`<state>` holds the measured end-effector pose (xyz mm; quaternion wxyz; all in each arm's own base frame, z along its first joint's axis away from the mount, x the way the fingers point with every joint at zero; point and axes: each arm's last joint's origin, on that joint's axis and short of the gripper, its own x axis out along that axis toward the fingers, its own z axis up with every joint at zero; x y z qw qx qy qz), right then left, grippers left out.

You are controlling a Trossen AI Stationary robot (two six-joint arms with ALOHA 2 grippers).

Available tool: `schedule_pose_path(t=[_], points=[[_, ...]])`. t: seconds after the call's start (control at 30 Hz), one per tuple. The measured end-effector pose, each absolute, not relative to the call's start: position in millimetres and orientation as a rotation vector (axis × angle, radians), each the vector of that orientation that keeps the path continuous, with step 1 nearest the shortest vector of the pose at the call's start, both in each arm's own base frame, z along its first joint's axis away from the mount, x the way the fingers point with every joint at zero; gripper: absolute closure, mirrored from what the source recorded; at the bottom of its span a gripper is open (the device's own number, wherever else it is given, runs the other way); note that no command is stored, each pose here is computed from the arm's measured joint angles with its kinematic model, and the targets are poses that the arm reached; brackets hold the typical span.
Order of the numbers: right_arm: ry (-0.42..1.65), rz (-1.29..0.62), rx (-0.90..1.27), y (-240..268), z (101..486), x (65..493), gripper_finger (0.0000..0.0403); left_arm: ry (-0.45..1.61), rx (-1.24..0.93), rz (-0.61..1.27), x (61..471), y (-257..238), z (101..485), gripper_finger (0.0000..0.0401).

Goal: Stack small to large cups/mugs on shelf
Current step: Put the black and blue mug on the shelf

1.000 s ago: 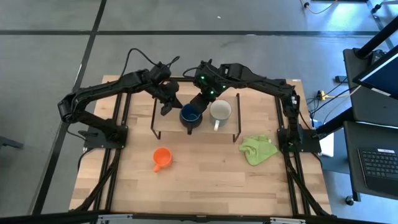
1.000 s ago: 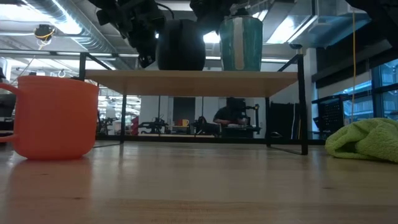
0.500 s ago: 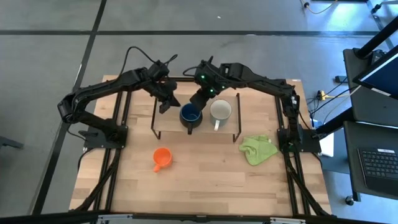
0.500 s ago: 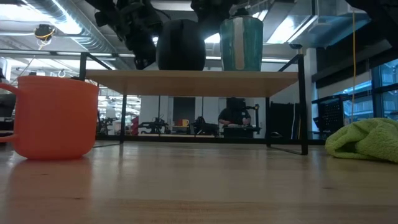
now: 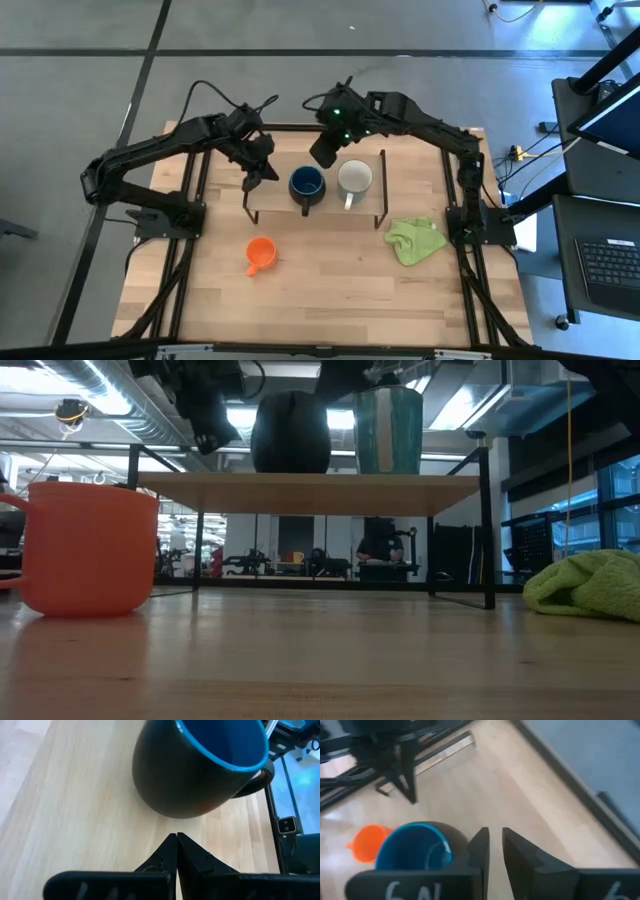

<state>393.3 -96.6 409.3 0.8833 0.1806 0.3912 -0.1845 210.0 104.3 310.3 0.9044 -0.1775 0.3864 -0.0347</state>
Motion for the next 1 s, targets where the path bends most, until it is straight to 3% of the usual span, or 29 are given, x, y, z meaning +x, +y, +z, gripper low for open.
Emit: schedule_pose_path(t=[0.3,0.47,0.67,1.0], points=[[1.007,-0.540,0.303,-70.3,413.0,360.8,0.0348,0.793,-0.341,-0.080,211.5,97.5,312.9,0.0401],[1.008,-0.620,0.283,-70.8,411.6,359.3,0.0348,0.802,-0.358,-0.104,212.0,94.1,312.5,0.0401],[0.954,-0.487,0.349,-63.1,414.7,367.7,0.0348,0.840,-0.343,-0.148,214.6,82.1,310.7,0.0401],[0.934,-0.348,0.483,-7.6,416.4,376.1,0.0348,0.838,-0.292,-0.082,210.8,93.4,310.3,0.0401]])
